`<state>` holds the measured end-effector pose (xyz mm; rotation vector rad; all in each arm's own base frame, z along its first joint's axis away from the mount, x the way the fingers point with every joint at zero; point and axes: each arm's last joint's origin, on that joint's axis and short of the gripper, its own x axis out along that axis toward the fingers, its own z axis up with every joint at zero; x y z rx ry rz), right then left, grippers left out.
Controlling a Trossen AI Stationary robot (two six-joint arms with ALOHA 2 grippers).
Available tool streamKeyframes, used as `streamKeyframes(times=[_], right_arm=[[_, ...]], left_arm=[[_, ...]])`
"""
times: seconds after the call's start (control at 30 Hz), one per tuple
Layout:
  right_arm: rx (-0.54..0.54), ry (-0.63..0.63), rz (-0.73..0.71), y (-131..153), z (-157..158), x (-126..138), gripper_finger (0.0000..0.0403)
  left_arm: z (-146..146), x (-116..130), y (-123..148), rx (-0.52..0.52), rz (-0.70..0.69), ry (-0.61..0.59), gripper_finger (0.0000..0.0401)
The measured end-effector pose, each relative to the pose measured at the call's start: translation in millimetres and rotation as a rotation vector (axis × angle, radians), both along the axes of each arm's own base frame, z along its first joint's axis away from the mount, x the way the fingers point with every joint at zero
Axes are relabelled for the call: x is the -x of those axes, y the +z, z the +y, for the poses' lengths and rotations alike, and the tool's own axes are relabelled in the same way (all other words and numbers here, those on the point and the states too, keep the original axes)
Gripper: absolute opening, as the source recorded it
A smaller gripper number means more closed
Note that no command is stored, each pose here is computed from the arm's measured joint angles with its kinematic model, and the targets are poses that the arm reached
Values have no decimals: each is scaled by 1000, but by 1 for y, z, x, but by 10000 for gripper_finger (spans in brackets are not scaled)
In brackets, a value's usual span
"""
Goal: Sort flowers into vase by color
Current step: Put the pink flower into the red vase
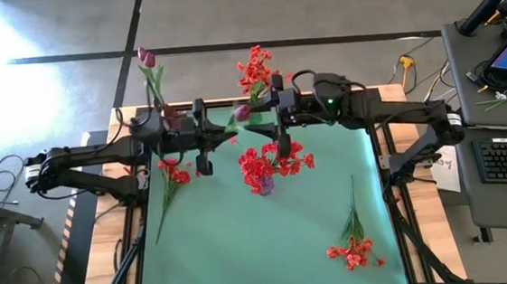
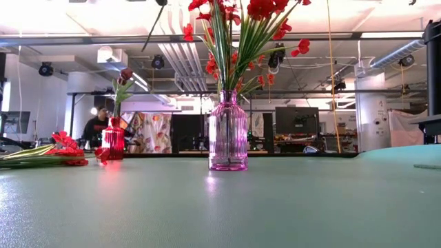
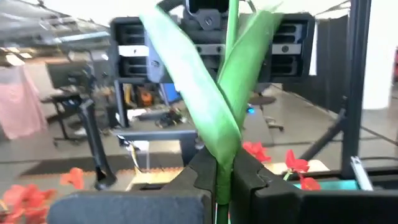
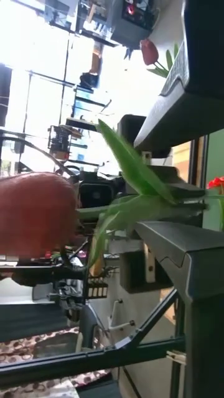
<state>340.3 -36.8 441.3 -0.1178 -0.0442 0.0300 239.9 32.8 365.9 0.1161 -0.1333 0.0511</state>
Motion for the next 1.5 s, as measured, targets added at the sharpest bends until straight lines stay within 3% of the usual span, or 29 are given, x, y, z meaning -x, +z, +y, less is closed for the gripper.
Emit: streamKeyframes(times=[0.13,0.37,0.5,0.67,0.87,1.1,1.3,1.5], right_arm=[[-4,0,1,4,1,6,191],[-5,0,11,4,1,7,192],[-6,0,12,4,1,7,192],[-8,0,29,2,1,7,192],[-8,0,29,2,1,7,192],[-3,0,31,2,1,7,192],[-3,0,31,1,1,7,192],[0,0,32,1,1,6,192]], left_arm=[[1,13,-10,-52,-67,37,0],[12,37,-35,-121,-216,276,0],[21,48,-52,-155,-322,344,0],[32,57,-77,-189,-323,433,0],[48,71,-93,-152,-349,692,0],[62,82,-105,-177,-339,798,0],[83,96,-103,-119,-384,898,0],[97,108,-102,-129,-404,828,0]])
